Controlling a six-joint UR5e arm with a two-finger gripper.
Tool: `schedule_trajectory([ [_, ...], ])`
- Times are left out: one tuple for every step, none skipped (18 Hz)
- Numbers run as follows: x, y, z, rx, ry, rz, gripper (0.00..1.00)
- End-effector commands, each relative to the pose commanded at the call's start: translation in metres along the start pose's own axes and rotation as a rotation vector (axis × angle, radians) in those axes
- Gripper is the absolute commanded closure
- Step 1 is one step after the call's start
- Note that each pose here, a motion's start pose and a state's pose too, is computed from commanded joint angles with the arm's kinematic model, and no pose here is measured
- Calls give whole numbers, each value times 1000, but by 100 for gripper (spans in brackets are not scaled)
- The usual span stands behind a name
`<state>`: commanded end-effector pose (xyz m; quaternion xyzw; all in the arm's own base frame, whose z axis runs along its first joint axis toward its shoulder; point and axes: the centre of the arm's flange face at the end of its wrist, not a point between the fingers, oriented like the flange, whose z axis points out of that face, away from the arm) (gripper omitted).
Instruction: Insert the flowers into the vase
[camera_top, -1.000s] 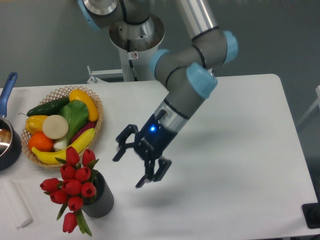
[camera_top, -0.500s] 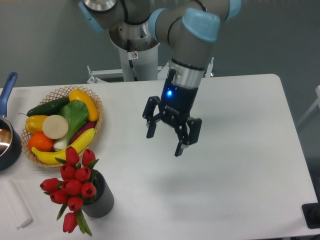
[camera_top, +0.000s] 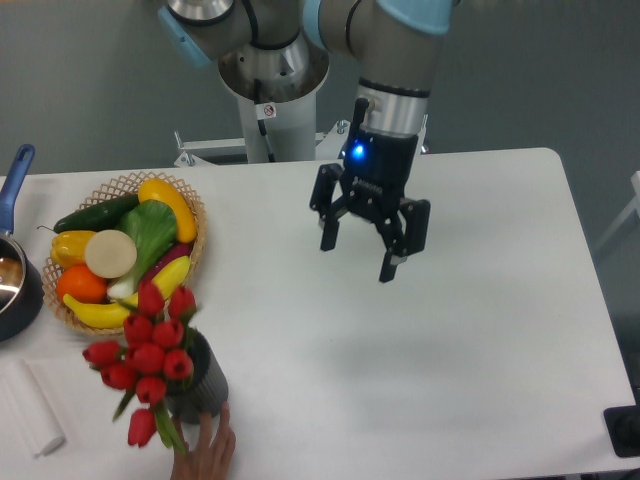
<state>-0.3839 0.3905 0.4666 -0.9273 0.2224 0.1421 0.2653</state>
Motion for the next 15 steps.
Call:
schedule_trajectory([
  [1,5,-3,-22,10,27,0],
  [0,13,-8,-39,18,46,0],
  [0,20,-11,-46,27,59,0],
  [1,23,-14,-49,35,73,0],
  [1,29,-16,-54,45,90,0],
  [1,34,-19,-64,51,111,0],
  [0,40,-23,-87,52,138,0],
  [0,49,-31,-134,60,186,0],
  [0,59,-35,-155,74,209,0],
  [0,68,-37,-159,92,223,0],
  [-2,74,-42,-162,97,228,0],
  [-3,78,-44,-164,102,221,0],
  [-3,78,-47,-166,97,220,0],
  [-3,79,-49,-168,96,216,0],
  [-2,81,-48,-165,97,212,0],
])
